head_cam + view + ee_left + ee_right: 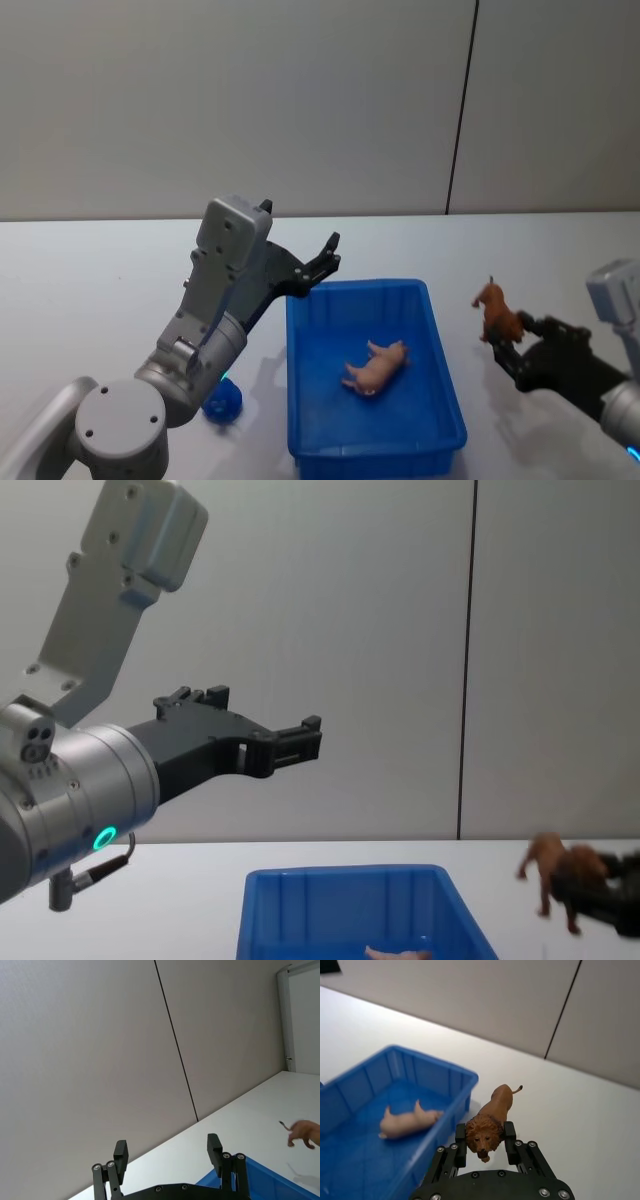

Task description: Pick up the two dolls from the table and place them into the box.

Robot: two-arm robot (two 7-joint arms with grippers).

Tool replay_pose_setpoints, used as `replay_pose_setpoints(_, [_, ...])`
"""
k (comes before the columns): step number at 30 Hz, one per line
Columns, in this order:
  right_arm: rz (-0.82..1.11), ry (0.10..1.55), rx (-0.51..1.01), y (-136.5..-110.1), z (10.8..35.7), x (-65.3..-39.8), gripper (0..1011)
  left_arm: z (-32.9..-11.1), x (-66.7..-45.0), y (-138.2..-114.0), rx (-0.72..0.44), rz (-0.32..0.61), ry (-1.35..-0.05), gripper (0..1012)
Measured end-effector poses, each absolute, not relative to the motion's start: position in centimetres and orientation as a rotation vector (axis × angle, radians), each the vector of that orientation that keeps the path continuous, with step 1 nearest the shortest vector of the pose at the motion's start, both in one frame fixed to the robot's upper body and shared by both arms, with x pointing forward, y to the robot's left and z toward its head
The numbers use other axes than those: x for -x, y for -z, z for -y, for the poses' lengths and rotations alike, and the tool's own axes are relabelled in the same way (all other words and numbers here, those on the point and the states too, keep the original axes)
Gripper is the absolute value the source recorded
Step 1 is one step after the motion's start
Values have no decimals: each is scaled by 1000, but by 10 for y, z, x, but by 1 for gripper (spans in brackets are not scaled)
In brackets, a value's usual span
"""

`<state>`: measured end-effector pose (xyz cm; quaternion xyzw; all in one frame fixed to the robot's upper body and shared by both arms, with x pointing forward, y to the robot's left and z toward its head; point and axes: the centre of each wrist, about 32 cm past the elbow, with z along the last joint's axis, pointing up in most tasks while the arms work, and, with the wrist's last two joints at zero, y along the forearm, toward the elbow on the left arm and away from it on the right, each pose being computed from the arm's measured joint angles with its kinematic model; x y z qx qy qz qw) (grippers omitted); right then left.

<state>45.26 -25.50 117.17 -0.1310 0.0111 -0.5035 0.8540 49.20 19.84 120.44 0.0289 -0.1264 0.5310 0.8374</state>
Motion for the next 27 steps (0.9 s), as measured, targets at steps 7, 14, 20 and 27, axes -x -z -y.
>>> replay_pose_setpoints(7, [40, 995, 206, -1188, 248, -462, 424, -198, -492, -1204, -61, 268, -1124, 1000])
replay_pose_setpoints(14, [68, 910, 168, -1199, 236, -470, 424, -198, -492, -1204, -61, 268, -1124, 1000])
replay_pose_setpoints(20, [65, 838, 171, -1199, 222, -477, 460, -198, -492, -1204, -61, 267, -1124, 1000])
replay_pose_setpoints(27, [48, 793, 201, -1193, 211, -481, 630, -198, -492, -1204, -61, 267, -1124, 1000])
